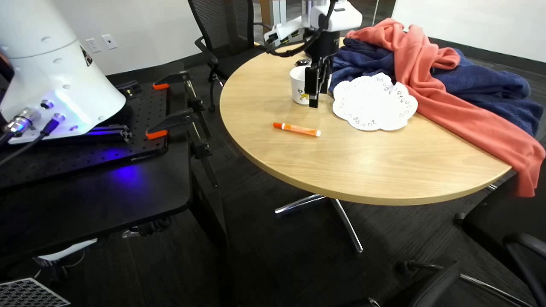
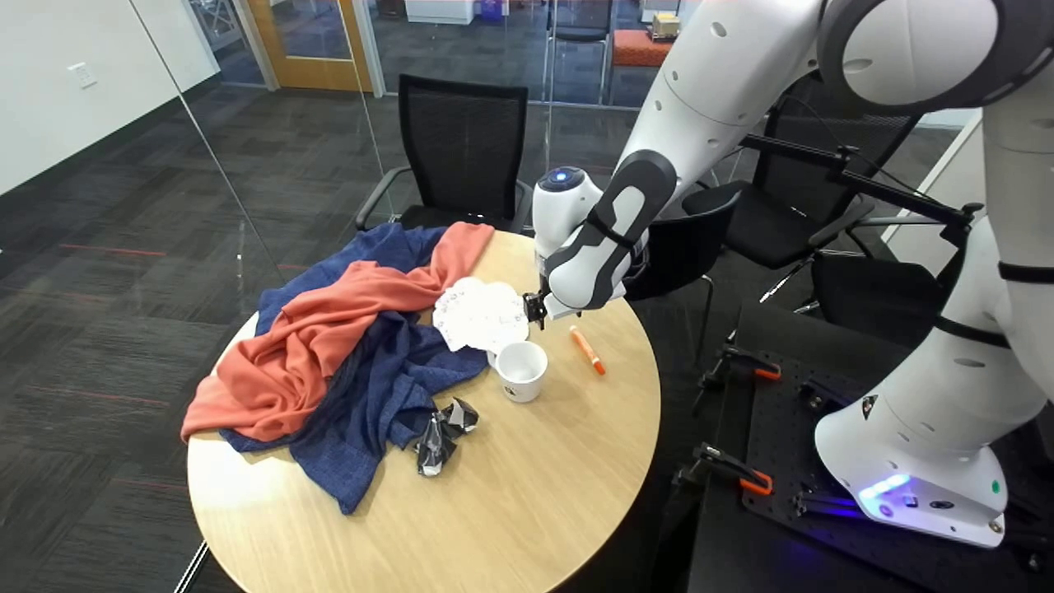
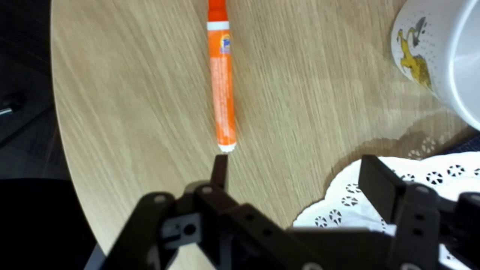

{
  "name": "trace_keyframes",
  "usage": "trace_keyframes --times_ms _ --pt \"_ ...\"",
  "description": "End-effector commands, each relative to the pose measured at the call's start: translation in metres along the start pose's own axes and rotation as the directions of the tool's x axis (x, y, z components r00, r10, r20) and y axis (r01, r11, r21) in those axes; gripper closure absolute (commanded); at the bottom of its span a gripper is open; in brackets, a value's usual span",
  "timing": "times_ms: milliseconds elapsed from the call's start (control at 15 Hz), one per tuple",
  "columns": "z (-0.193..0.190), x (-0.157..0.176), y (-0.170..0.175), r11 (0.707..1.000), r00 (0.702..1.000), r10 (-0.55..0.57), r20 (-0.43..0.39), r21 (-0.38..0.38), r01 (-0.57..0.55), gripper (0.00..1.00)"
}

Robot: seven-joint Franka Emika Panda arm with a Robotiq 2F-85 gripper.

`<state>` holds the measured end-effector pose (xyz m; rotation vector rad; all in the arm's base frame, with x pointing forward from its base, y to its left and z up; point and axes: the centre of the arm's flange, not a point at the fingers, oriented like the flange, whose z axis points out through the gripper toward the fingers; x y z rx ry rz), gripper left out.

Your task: Take the marker out of the mug and put it on the table

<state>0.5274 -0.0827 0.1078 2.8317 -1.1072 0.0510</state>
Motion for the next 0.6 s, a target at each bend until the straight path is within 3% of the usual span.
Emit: trace_keyframes --times_ms 0,267,333,533 --pt "-0.032 -0.011 0.002 0.999 0.998 -0.011 -0.058 0.035 0.013 0.00" --pt "-0.048 -0.015 0.002 0.999 0.995 -0.013 -0.099 0.050 0.018 0.00" --pt "-0.029 -0.003 -0.006 0.999 0.997 -0.014 -0.072 0.040 0.017 0.00" --pt "-0.035 -0.005 -0.004 0.999 0.997 -0.015 -0.079 0.045 0.018 0.00"
